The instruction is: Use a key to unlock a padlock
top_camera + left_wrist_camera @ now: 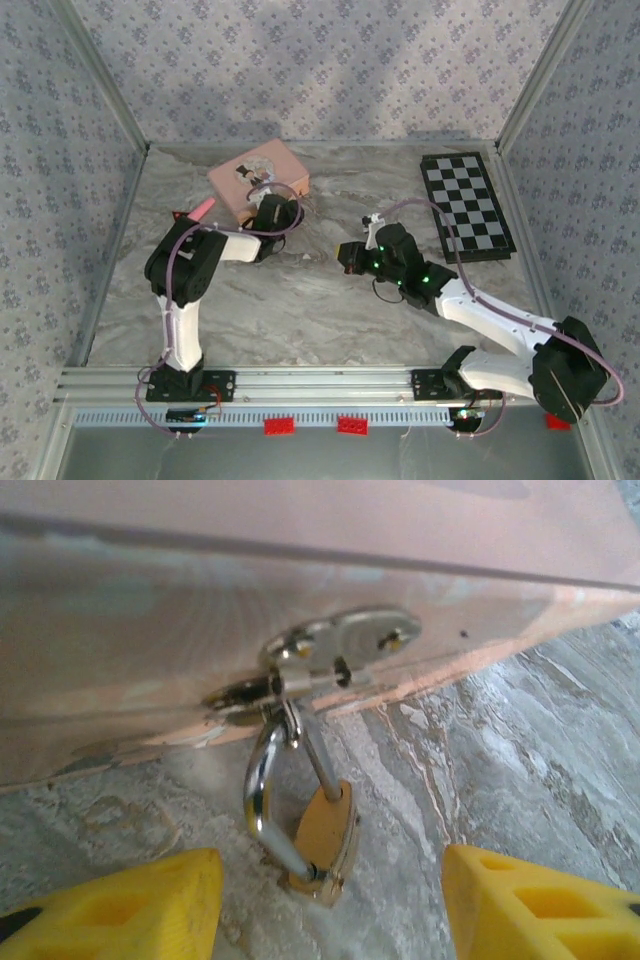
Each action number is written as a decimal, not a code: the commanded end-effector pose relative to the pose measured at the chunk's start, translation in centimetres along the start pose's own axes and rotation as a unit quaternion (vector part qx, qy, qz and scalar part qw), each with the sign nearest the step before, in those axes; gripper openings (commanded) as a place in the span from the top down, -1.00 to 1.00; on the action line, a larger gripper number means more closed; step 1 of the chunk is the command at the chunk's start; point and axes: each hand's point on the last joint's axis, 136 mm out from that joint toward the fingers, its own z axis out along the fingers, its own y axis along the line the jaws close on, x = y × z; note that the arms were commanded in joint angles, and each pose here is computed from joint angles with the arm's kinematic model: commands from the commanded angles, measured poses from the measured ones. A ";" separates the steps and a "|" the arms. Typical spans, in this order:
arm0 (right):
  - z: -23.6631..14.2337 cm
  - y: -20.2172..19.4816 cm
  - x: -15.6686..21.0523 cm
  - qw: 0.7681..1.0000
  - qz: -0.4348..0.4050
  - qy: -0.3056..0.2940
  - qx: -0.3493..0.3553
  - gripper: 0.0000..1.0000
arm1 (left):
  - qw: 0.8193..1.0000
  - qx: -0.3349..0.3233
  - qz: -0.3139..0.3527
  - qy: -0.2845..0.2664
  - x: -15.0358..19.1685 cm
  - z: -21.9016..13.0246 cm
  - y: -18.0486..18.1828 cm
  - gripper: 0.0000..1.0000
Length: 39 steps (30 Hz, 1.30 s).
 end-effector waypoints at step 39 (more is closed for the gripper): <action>-0.1 -0.6 0.1 1.000 0.011 -0.007 0.000 1.00 | 0.994 -0.112 0.014 0.004 0.5 2.6 3.3 0.29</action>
